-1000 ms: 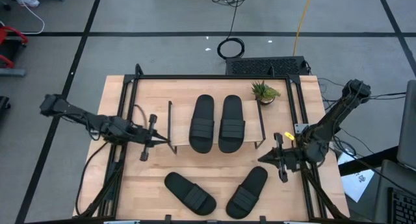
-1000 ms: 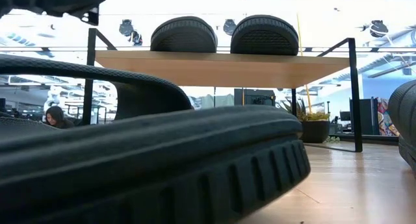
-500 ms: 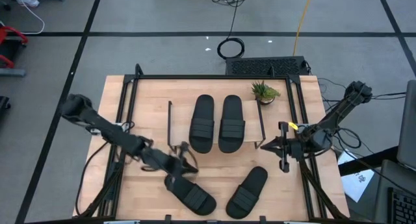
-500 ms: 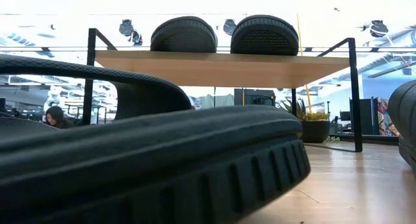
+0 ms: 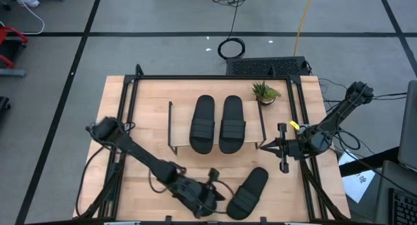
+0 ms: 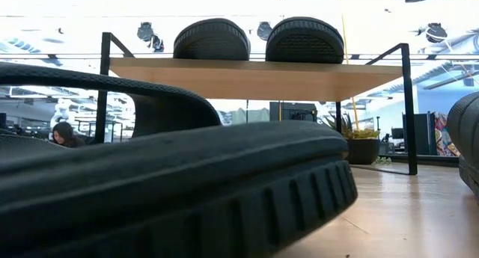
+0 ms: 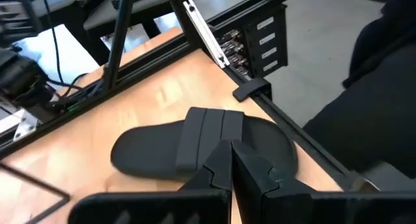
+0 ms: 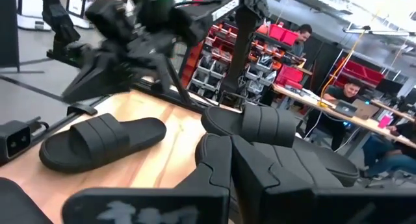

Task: Pick and place slides into the shelf
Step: Move the black slide under the shelf

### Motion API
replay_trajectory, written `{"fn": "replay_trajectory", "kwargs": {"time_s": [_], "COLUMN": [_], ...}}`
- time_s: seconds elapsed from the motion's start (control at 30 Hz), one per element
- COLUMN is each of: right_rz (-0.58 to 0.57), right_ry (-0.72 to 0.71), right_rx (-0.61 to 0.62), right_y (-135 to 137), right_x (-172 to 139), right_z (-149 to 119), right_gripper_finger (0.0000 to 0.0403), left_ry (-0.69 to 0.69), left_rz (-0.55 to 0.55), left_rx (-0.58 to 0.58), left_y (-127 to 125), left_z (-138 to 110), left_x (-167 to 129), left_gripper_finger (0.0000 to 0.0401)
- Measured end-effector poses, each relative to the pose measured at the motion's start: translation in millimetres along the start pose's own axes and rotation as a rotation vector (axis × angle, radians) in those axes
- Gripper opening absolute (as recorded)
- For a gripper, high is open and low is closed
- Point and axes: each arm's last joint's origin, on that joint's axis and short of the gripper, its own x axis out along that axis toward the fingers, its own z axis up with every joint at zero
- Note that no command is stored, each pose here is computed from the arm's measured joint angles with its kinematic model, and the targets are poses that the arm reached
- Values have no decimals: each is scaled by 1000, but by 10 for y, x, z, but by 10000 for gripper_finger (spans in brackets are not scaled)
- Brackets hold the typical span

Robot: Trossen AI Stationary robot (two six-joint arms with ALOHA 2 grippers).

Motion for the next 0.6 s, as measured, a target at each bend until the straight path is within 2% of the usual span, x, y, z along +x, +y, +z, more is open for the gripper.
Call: {"fn": "replay_trajectory", "kwargs": {"time_s": [0.17, 0.37, 0.5, 0.6], "right_rz": [2, 3, 5, 3], "right_ry": [-1, -1, 2, -9], "right_rx": [11, 95, 163, 149], "right_y": [0, 3, 49, 68], "right_x": [-1, 1, 8, 1], "right_z": [1, -2, -120, -196], "right_gripper_finger": [0, 0, 0, 0], "left_ry": [23, 65, 106, 132], "left_rz": [52, 40, 17, 6], "left_rx": [70, 94, 137, 148], "left_y": [-80, -217, -320, -356], "left_z": [5, 10, -27, -43], "left_x": [322, 586, 706, 723], "left_gripper_finger": [8, 21, 69, 125]}}
